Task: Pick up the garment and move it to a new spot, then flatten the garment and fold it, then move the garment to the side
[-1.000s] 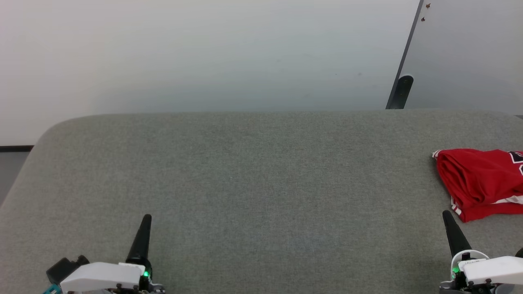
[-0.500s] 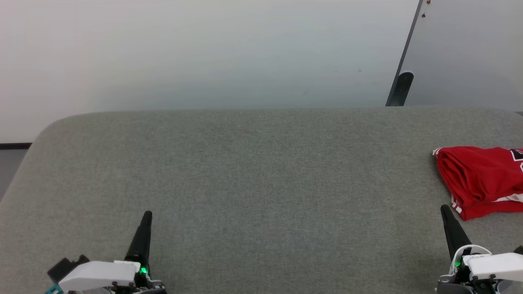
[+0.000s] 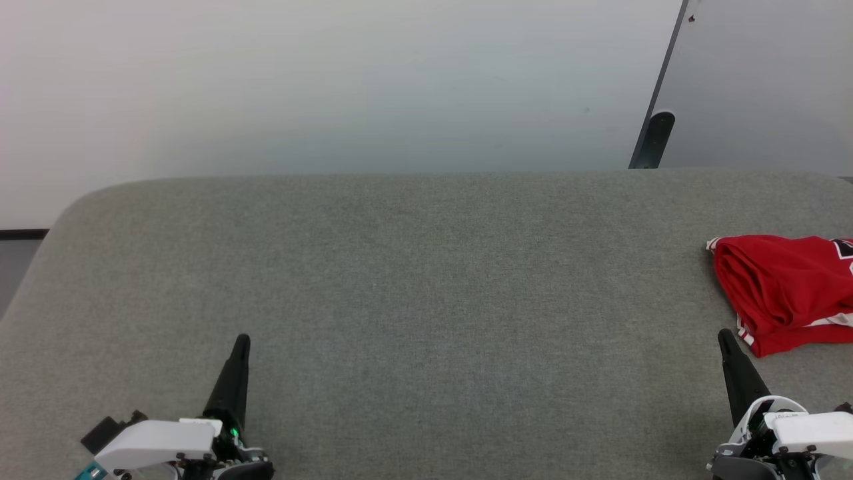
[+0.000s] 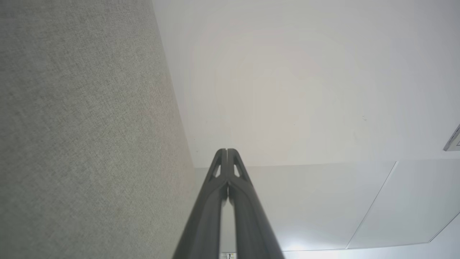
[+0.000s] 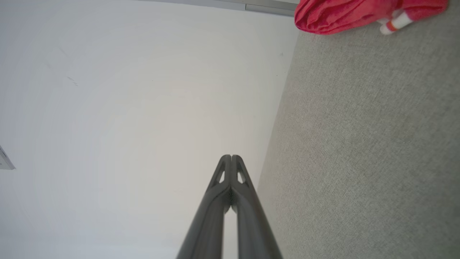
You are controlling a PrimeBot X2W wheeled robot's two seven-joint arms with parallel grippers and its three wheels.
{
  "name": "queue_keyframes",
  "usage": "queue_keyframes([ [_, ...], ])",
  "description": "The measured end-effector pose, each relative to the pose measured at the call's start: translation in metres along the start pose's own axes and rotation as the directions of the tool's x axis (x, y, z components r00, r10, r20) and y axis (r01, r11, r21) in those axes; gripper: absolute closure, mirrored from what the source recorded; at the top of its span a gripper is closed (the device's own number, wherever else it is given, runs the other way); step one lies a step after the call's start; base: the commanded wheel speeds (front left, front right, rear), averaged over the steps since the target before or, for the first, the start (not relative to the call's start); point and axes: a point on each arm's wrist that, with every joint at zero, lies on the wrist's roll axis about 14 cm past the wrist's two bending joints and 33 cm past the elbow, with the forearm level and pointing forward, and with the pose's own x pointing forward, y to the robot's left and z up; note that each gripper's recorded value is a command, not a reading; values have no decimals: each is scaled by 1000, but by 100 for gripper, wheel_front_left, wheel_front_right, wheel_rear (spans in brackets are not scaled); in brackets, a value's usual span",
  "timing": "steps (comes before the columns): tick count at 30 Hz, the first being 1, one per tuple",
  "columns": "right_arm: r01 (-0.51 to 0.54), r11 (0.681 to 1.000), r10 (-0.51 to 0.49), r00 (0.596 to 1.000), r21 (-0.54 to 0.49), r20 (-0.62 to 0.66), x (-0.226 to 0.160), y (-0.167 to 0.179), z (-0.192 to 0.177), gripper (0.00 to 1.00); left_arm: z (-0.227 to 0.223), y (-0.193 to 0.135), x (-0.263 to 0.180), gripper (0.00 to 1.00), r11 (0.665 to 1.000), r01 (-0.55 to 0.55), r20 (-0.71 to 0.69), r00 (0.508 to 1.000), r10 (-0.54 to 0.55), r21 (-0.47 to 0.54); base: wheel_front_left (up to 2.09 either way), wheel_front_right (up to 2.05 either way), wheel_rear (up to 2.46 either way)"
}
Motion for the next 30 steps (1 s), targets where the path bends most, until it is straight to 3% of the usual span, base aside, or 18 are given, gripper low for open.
queue_keyframes([
  [11, -7, 997, 7, 1000, 73, 1, 1, 1, 0, 100, -2, -1, 2, 100, 998, 7, -7, 1000, -8, -65, 0, 0, 0],
  [30, -16, 997, 16, 1000, 73, 1, 3, 4, 0, 100, -2, -1, 2, 100, 998, 8, -7, 1000, -8, -66, 0, 0, 0],
])
